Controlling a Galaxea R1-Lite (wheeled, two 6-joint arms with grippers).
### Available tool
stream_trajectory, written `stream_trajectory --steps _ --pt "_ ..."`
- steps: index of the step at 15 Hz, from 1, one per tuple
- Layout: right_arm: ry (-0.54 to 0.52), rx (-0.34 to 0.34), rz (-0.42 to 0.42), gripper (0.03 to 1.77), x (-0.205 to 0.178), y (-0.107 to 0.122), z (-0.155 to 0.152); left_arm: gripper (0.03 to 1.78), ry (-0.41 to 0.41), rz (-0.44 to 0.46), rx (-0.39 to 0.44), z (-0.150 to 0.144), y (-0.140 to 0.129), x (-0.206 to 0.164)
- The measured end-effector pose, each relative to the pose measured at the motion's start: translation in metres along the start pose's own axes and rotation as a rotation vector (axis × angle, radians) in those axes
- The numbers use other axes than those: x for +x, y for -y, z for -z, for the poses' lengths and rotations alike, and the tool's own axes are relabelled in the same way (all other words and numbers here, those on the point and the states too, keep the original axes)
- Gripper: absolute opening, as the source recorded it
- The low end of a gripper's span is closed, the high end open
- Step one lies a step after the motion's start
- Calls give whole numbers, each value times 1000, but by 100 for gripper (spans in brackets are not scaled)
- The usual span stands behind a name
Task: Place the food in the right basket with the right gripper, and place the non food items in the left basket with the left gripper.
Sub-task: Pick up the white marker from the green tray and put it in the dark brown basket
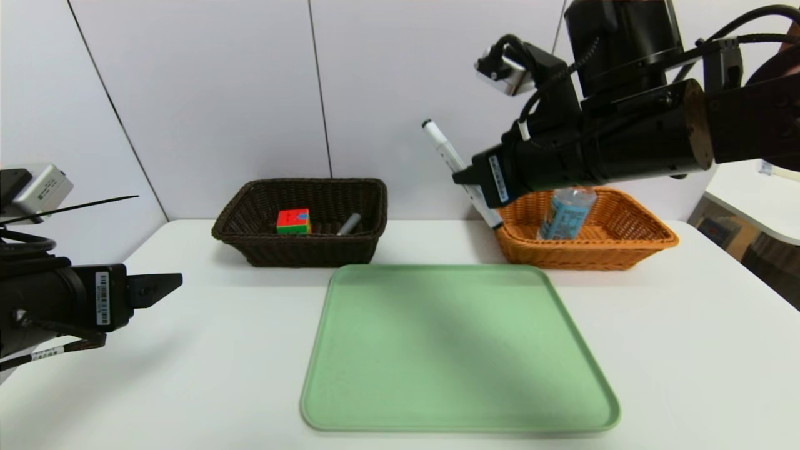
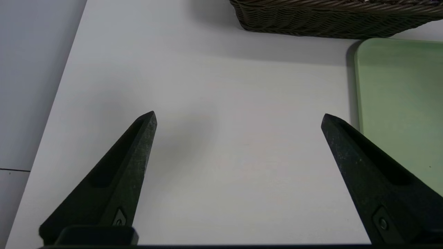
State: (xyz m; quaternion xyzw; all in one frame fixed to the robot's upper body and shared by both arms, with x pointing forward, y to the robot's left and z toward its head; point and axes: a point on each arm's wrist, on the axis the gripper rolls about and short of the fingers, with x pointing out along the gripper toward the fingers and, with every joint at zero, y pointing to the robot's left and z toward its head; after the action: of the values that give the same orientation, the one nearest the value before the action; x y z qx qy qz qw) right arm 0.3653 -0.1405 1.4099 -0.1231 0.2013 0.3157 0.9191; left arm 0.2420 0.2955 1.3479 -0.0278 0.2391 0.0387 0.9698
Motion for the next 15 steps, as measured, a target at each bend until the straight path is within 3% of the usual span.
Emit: stream_trajectory --steps 7,13,15 --pt "339 22 -20 16 63 -4 -41 169 -18 10 12 5 2 1" --pt "542 121 -83 16 145 -31 -31 169 -44 34 38 13 7 3" --pt "551 166 -117 16 163 -44 -22 169 -55 36 45 16 7 4"
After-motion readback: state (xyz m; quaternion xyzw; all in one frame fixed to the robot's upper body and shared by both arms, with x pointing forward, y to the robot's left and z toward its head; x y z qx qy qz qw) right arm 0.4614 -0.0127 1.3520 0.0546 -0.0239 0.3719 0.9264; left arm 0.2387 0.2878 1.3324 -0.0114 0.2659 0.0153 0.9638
